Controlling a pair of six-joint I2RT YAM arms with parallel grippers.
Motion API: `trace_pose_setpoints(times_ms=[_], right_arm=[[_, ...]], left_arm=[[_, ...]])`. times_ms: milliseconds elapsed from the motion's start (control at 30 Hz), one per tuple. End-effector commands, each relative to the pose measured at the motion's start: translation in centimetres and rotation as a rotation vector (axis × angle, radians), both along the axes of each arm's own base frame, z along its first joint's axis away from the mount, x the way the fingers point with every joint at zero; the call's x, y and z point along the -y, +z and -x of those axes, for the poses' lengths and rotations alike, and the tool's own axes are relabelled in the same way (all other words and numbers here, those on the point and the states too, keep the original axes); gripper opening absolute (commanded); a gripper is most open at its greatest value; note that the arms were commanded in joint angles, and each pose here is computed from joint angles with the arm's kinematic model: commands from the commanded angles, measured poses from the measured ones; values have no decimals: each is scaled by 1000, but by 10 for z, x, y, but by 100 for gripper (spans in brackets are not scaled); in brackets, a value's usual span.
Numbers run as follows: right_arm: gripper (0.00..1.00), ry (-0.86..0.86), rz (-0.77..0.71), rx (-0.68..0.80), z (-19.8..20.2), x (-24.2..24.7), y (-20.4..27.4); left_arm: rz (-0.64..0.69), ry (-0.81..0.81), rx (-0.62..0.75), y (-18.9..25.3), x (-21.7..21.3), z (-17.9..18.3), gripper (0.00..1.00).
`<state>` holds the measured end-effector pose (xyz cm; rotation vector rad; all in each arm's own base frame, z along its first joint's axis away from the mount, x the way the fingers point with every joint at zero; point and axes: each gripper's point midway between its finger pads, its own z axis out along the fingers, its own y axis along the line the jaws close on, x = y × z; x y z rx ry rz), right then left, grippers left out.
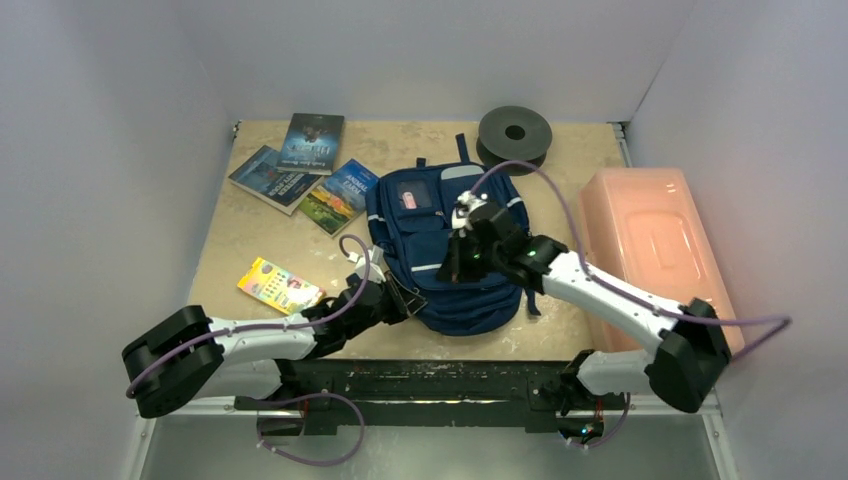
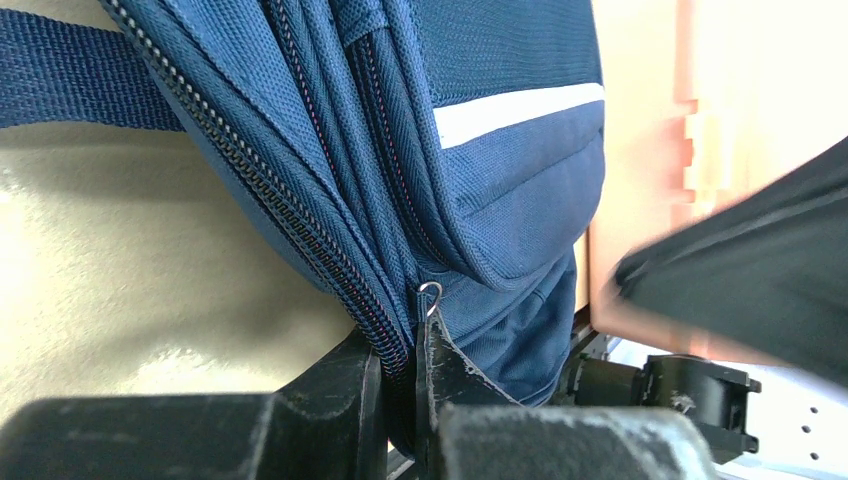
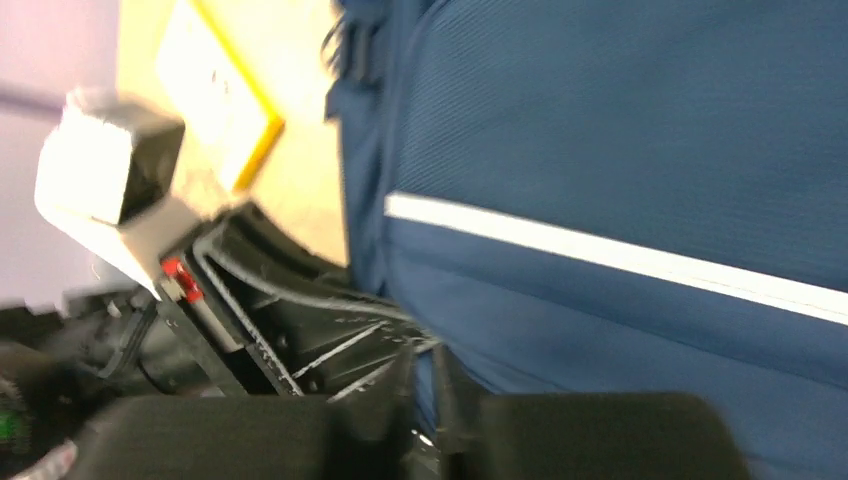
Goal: Pack the student bag
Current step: Unzip the student bag at the center of the board.
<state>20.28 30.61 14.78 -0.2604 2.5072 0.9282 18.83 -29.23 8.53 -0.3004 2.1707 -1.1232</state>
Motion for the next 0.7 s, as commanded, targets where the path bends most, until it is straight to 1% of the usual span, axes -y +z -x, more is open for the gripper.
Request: trace_pose_setpoints(times_ms=[0,67,100,133,167,233,300,367,467,567,600,667], right_arm=[[23,-308,119,58,-38,106,6],[50,-425,84,52,-42,145,3],[61,-463,76,46,-41,159,-2],[66,-484,65,48,-42,166,-1],[67,-498,73,18,-39,173,-11],[67,-504,79,-55,-35,180,-33],[60,-477,30,-120,-32,178,-49],[56,-464,-48,-134,-36,171,-51],[55,-434,-107,-163,-36,160,-52],[48,-420,-158,-196,-35,152,-53],[44,-418,-155,-203,-34,152,-53],[45,-428,-135,-186,-36,156,-49]], left_arm=[[39,1,104,40,6,-15,0],[24,-1,81,35,1,-18,0],[19,-5,76,34,-1,-19,0],[12,-11,71,32,-2,-20,0],[9,-19,64,30,-2,-20,0],[12,-26,51,27,-3,-22,0],[10,-33,38,23,-4,-22,0],[14,-38,33,22,-4,-22,0],[15,-59,29,22,-1,-22,0],[21,-76,25,22,4,-21,0],[23,-80,22,21,5,-21,0],[21,-82,19,19,6,-22,0]])
